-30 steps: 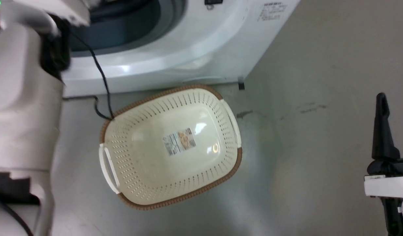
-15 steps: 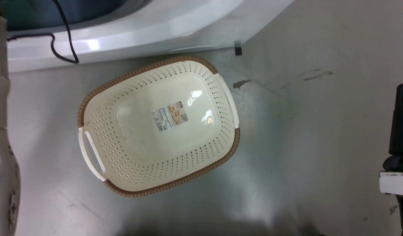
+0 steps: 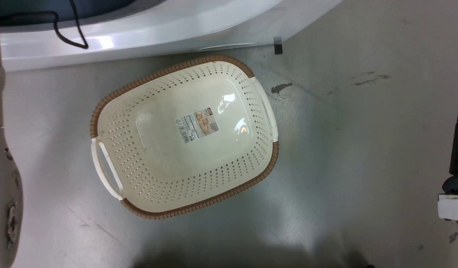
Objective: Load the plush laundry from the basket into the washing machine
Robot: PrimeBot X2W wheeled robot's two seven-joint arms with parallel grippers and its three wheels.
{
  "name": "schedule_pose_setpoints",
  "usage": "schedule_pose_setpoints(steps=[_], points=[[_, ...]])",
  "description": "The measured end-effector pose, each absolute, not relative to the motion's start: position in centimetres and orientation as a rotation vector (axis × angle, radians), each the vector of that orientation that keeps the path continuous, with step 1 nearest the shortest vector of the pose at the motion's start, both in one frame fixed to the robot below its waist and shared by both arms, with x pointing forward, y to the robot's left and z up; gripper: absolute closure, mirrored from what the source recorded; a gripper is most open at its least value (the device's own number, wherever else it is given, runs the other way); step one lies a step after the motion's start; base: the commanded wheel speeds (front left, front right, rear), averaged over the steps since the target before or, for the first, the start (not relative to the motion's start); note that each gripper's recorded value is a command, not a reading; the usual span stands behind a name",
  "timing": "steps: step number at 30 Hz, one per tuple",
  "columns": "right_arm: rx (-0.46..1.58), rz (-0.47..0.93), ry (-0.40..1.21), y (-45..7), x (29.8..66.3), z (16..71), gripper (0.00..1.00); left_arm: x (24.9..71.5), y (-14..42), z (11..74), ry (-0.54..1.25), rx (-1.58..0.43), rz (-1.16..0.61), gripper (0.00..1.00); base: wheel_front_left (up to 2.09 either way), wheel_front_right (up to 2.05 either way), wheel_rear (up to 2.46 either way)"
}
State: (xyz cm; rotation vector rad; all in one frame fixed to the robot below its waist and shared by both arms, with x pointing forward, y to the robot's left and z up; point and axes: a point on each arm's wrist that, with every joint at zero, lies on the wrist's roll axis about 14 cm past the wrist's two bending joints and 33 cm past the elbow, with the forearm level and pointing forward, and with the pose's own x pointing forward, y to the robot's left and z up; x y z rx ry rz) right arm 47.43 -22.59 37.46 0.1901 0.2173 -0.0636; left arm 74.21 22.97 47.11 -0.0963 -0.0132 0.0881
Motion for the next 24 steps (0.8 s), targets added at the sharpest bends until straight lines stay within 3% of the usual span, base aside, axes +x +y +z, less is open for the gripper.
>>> schedule_pose_setpoints(steps=[12, 24], points=[[0.213, -0.015, 0.150, -21.2, 48.4, 40.3, 0.00, 71.8, 20.9, 51.3, -0.111, -0.138, 0.031, 0.00, 0.00, 0.00, 0.00], [0.269, 0.063, 0.022, -18.3, 48.1, 47.0, 0.00, 61.6, 20.2, 55.4, -0.166, -0.177, 0.053, 0.00, 0.00, 0.00, 0.00]])
